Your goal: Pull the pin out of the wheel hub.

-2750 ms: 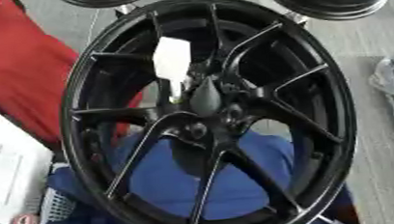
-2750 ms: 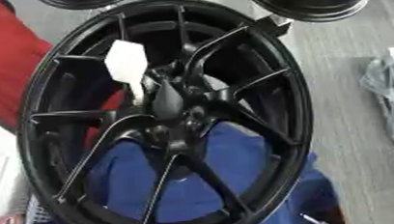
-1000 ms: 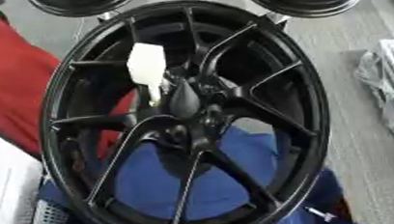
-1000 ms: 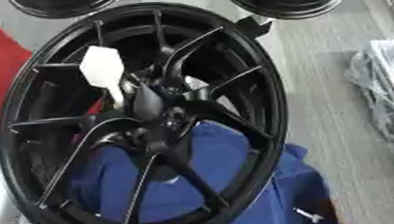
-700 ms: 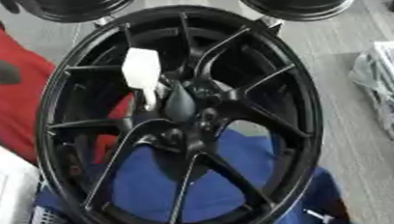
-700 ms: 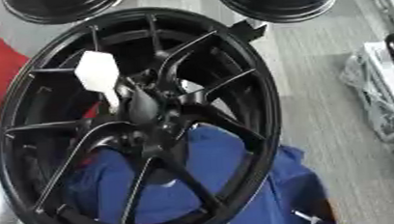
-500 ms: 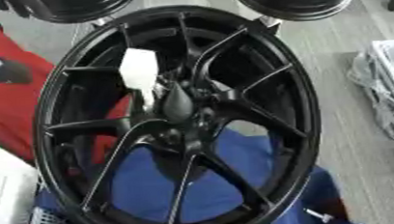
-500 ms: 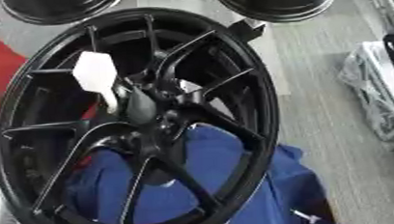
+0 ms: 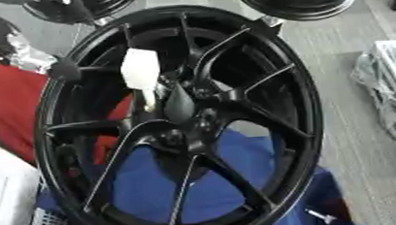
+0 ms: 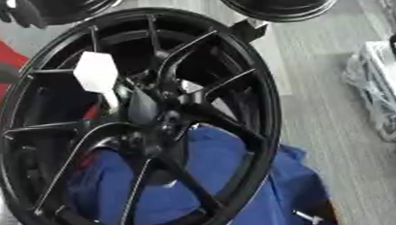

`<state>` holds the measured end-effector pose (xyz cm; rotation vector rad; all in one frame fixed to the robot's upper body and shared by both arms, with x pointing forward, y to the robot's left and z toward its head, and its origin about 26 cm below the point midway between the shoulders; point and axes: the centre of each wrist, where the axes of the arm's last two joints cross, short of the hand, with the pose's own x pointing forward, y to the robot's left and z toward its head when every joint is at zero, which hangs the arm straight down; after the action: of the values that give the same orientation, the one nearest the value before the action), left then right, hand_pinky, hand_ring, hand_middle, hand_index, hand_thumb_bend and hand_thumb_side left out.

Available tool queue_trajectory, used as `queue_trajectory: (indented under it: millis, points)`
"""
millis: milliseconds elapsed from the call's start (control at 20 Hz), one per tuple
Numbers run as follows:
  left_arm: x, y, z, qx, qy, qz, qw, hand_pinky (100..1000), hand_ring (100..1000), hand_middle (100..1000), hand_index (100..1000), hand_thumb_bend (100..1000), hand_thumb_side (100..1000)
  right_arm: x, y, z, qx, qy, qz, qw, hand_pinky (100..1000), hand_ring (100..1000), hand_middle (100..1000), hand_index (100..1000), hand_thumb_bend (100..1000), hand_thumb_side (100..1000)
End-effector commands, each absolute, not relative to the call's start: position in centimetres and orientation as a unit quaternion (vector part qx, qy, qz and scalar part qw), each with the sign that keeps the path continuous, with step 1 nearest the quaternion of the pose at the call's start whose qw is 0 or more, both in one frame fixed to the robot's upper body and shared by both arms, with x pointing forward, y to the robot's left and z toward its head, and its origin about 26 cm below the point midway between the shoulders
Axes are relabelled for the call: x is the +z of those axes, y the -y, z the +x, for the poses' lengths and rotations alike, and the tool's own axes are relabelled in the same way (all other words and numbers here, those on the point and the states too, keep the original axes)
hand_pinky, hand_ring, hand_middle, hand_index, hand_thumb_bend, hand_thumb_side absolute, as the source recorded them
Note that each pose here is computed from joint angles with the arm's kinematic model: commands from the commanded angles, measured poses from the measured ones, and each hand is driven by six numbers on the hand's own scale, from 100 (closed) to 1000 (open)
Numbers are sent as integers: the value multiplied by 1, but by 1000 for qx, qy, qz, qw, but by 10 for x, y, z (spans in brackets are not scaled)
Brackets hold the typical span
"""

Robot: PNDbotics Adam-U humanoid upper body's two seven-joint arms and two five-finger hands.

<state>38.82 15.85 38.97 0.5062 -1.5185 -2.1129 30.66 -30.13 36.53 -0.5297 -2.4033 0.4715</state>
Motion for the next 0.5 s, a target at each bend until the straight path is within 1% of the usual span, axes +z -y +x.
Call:
queue_trajectory:
  millis: [50,200,500]
  points:
    - [401,-151,384,-774,559,188,231,845,852,853,904,607,687,374,301,304,182,913,-204,302,850,731,656,711,100,607]
    - [401,-147,384,-773,561,184,232,854,863,865,914,628,664,374,300,304,183,914,-200,302,850,730,656,711,100,609]
    - [399,-140,388,-766,576,169,231,851,863,862,910,640,627,375,297,305,185,915,-194,301,851,730,655,711,100,613]
